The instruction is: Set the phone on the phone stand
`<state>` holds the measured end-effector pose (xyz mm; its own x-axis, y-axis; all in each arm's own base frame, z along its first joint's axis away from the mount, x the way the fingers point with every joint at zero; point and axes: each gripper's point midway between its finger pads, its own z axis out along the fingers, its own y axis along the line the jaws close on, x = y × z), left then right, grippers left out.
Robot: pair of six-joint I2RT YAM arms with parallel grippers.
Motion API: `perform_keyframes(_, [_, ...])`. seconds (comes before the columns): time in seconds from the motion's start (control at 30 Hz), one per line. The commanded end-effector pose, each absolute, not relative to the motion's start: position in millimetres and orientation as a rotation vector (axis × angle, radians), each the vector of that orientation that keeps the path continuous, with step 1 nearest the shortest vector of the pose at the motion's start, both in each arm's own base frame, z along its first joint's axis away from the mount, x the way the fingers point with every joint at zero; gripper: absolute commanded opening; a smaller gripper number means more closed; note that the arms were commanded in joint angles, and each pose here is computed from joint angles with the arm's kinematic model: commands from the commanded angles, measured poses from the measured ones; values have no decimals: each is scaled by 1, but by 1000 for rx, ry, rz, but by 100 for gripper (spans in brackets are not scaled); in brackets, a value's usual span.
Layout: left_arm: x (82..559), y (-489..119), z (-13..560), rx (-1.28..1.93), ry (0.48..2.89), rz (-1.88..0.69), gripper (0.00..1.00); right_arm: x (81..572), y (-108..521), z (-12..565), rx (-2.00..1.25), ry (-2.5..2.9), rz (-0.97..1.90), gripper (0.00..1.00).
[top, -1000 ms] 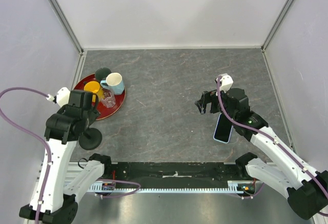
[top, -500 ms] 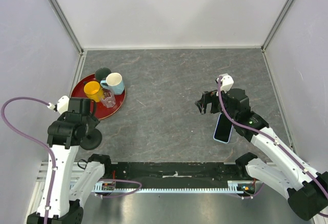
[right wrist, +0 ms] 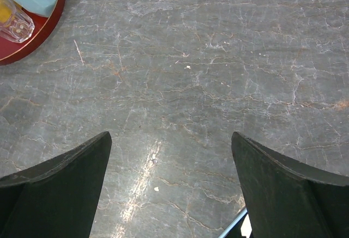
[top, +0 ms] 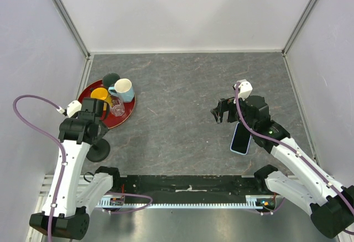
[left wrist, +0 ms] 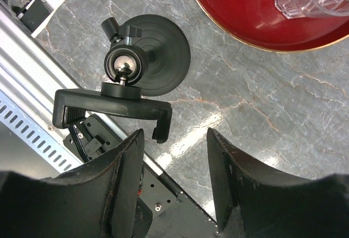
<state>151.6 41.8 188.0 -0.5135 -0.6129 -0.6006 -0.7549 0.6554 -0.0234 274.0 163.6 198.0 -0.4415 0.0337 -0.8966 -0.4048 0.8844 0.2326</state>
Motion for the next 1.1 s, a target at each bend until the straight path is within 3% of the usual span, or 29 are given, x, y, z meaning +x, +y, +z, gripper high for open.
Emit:
perform_keyframes(0.0, [116,56,190,-1147,2322,485,56,277,163,208,-257,1945,506,98])
perform_keyframes(0.3, [119,51,182,-1218,2332,435,57,278,164,205,-257,1952,502,98])
perform_keyframes(0.47, [122,49,180,-1222,2326,405,41,279,163,204,-254,1955,498,98])
perform_keyframes(0.87, [121,53,183,-1283,2245,399,45,279,162,205,-247,1955,491,98])
perform_keyframes(1.07, [118,54,184,-1298,2218,391,19,278,161,206,-246,1957,492,98])
